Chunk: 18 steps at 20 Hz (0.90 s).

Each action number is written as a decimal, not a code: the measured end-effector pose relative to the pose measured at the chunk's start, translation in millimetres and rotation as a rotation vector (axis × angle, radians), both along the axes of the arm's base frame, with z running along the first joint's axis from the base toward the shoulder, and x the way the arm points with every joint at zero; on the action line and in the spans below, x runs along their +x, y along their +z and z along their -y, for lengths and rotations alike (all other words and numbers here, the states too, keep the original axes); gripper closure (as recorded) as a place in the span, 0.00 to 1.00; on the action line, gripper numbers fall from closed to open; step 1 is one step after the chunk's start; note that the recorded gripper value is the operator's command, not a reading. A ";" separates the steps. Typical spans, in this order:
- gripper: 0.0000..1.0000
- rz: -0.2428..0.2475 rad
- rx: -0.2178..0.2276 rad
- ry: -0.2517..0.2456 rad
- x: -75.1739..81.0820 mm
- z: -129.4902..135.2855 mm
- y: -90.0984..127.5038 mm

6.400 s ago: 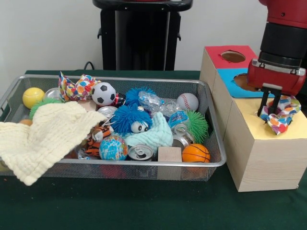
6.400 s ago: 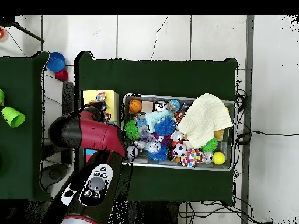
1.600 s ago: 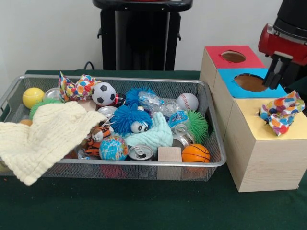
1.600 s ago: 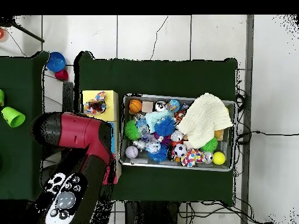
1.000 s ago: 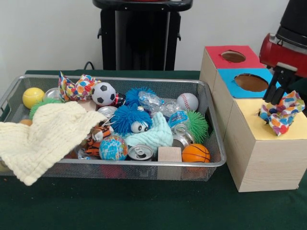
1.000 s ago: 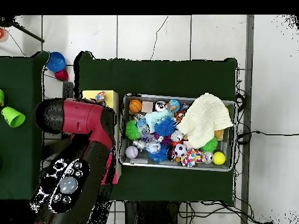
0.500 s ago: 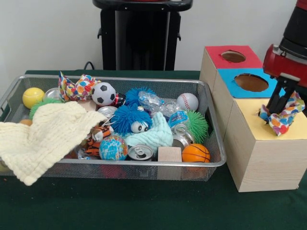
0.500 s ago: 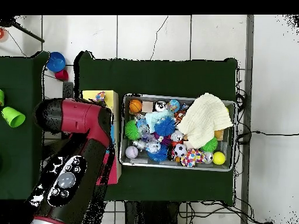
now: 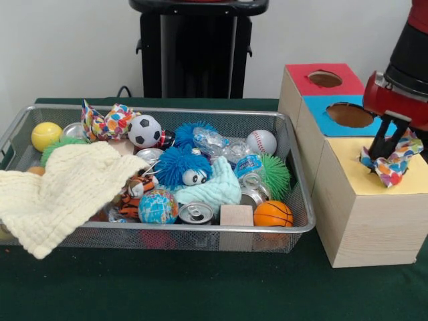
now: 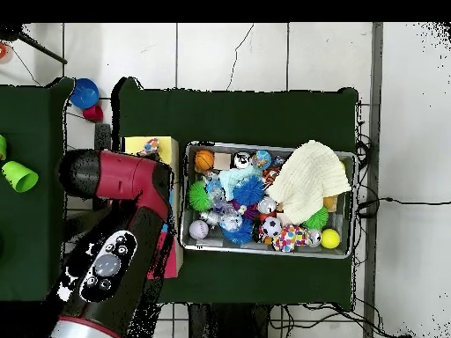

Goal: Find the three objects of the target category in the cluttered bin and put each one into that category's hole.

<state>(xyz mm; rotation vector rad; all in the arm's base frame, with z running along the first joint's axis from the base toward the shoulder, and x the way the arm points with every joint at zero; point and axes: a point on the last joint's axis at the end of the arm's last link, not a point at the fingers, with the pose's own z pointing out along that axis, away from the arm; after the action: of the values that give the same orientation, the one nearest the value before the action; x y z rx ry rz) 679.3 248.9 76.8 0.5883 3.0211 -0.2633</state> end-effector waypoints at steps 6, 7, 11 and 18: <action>1.00 -0.024 0.102 -0.087 6.2 18.5 -35.8; 1.00 -0.024 0.109 -0.094 6.4 20.6 -39.9; 1.00 0.055 0.195 -0.162 28.4 40.5 -55.1; 1.00 0.050 0.345 -0.180 33.0 54.4 -53.1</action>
<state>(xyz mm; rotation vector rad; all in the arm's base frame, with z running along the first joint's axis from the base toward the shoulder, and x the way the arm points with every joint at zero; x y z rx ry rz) 712.3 194.5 23.7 0.8771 2.9844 0.2697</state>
